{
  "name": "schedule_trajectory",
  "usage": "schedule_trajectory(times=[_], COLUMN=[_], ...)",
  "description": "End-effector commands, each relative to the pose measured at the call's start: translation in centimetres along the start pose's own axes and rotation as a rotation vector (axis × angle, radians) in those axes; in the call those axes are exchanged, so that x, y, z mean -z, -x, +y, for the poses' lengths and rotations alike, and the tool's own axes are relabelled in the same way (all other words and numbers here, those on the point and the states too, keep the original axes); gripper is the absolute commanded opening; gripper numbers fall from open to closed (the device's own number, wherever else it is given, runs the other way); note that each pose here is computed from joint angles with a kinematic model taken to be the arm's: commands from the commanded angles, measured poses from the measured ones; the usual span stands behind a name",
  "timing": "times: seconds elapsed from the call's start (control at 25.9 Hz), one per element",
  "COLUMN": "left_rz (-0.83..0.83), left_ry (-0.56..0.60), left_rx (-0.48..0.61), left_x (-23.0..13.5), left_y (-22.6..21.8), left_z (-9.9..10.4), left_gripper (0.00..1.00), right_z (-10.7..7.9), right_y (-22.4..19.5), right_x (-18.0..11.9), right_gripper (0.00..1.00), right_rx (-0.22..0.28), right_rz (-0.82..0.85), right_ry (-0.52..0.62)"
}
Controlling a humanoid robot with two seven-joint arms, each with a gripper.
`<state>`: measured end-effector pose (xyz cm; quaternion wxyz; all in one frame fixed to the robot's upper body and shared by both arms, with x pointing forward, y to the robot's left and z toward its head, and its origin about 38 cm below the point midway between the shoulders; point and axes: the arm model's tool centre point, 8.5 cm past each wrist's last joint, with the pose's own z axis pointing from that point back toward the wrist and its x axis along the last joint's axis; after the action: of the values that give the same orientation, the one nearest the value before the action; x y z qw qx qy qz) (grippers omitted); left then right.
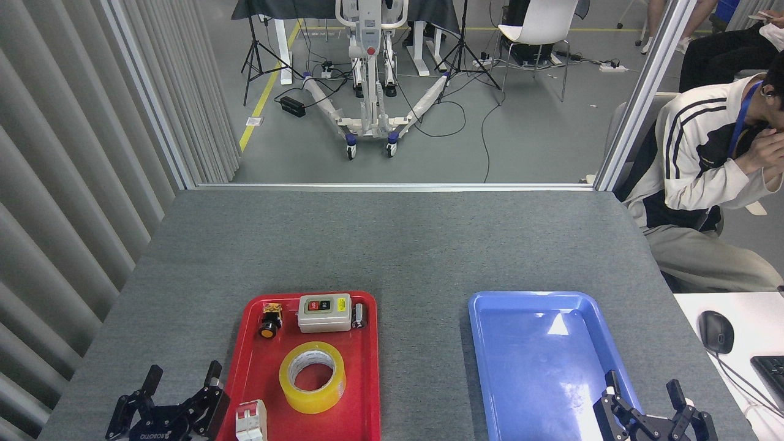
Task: Place and move tape with both arms
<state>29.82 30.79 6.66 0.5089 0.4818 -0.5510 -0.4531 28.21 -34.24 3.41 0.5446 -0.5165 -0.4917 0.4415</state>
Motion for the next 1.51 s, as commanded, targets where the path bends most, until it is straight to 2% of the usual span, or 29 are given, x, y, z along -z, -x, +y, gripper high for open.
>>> schedule_trajectory(times=[0.0, 1.08, 1.2, 1.27, 1.35, 1.47], left_rz=[0.001, -0.019, -0.022, -0.052, -0.111, -0.12], left_ry=[0.003, 0.006, -0.004, -0.019, 0.058, 0.232], left_rx=[0.0, -0.002, 0.0, -0.004, -0.004, 0.02], left_x=[0.0, 0.3, 1.0, 3.1, 4.5, 5.7], left_y=[0.0, -0.6, -0.8, -1.9, -3.8, -4.0], left_z=[0.0, 0.3, 0.6, 1.1, 0.4, -0.1], left_gripper=[1.0, 1.0, 1.0, 1.0, 1.0, 1.0], right_z=[-0.1, -0.3, -0.4, -0.3, -0.3, -0.5], right_y=[0.0, 0.6, 0.6, 0.8, 0.9, 1.4], right_x=[0.1, 0.2, 0.2, 0.1, 0.1, 0.1], right_gripper=[1.0, 1.0, 1.0, 1.0, 1.0, 1.0], right_rx=[0.002, 0.009, 0.008, 0.005, 0.005, 0.002], right_rz=[0.003, 0.03, 0.031, 0.036, 0.038, 0.051], right_ry=[0.005, 0.015, 0.015, 0.014, 0.018, 0.024])
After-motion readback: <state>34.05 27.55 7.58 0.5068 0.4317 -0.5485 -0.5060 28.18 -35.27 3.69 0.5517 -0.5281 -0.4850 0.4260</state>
